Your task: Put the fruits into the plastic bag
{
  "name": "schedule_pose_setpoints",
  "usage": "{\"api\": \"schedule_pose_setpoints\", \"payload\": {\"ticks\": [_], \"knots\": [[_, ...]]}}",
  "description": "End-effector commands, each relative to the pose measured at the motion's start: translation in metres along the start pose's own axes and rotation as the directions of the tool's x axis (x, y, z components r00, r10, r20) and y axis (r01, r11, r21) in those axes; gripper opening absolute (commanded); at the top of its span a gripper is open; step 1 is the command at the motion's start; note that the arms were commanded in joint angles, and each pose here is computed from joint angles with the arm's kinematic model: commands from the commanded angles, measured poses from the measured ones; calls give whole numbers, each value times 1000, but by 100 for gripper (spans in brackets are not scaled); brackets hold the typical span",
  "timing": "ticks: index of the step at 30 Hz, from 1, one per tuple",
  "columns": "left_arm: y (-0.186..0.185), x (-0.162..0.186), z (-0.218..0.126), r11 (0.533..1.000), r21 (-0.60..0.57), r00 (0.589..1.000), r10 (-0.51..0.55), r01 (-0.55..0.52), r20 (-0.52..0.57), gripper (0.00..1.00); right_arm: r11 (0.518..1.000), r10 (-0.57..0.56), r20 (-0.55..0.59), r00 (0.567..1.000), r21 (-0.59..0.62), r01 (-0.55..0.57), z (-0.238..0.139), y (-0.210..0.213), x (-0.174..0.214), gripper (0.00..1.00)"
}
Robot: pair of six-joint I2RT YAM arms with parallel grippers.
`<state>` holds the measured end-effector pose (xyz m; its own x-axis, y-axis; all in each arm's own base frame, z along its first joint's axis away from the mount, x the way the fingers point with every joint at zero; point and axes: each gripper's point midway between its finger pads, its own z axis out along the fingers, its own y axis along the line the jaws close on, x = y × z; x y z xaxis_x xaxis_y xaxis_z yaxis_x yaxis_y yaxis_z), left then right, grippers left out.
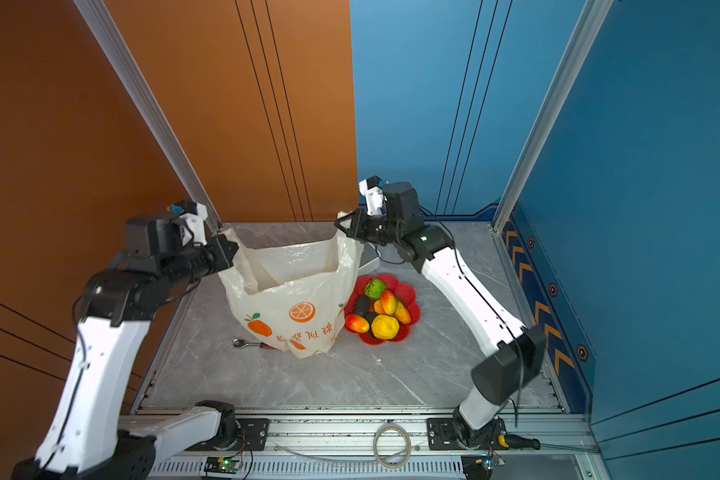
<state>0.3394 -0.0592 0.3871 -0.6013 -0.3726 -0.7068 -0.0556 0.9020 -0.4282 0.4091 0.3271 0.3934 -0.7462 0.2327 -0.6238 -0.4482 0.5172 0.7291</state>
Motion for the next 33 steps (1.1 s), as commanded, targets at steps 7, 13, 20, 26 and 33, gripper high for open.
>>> {"api": "schedule_pose_setpoints", "payload": {"ticks": [7,13,20,26,33], "knots": [[-124,-164,-47,953,230,897,79,-195,435,0,883,-248,562,790,-204,422,-54,150,-159,0],[-189,-126,-155,836,127,672,329,-534,663,0,731,-404,698,591,-142,667,-143,219,-121,0],[-1,8,-20,933,-178,841,358,-312,406,0,951,-309,99,946,6,310,15,-42,32,0],[74,77,27,987,-115,959,135,-109,249,0,989,-145,-78,986,7,146,56,-85,89,0],[74,88,38,980,-119,973,175,-158,149,0,991,-133,-127,983,-4,134,80,-82,89,0]]}}
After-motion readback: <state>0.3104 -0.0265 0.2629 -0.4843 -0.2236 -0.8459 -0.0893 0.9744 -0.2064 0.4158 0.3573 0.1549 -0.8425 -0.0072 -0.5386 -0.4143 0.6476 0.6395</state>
